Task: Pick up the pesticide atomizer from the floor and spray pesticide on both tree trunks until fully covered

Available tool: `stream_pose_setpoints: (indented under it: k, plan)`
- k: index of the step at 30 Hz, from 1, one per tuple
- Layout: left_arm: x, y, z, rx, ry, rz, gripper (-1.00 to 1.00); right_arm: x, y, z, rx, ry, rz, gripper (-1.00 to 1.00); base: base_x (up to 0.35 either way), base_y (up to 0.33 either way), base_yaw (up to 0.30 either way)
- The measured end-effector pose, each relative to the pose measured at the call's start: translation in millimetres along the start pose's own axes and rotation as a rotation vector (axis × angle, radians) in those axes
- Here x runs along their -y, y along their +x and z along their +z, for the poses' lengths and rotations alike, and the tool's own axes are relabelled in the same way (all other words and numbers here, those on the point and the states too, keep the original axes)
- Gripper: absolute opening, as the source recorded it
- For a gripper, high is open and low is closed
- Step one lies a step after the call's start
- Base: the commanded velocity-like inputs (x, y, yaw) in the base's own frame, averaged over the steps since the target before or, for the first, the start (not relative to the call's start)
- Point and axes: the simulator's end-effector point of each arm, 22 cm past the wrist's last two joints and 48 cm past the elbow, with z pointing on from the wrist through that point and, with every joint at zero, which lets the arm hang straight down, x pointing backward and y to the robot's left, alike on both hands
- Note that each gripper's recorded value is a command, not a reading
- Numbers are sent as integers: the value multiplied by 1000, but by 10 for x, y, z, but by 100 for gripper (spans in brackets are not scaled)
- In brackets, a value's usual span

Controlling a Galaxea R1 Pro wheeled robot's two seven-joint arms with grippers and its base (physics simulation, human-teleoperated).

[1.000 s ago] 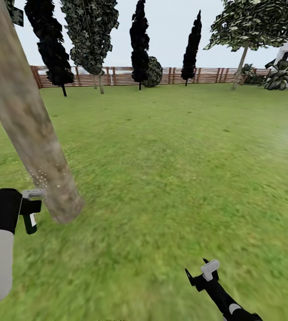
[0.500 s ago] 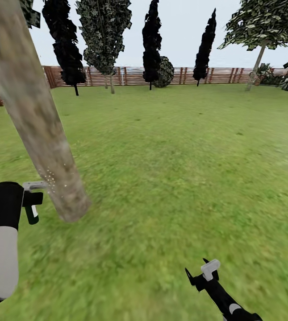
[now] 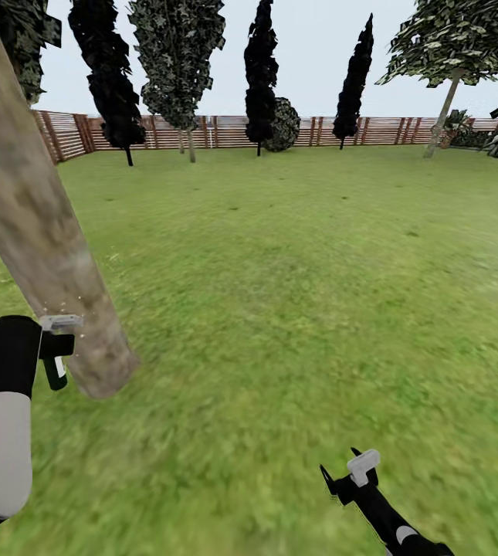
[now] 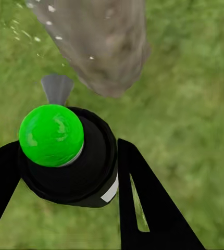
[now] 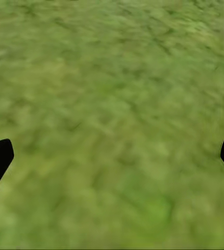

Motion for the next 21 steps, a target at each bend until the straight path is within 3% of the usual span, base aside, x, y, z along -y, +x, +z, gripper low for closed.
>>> stream_pose_setpoints:
  k: [6,17,21]
  plan:
    - [1,15,7,-4,0,1,-100,-3,3,-1,0,-1,0,100,245,-177,69]
    - [-20,-2,-2,2,-2,-5,-100,-2,2,1,-1,0,0,100,150,-233,267]
    - [-20,-9,-6,3,-2,-5,-100,1,-1,1,0,0,0,100,179,-240,101]
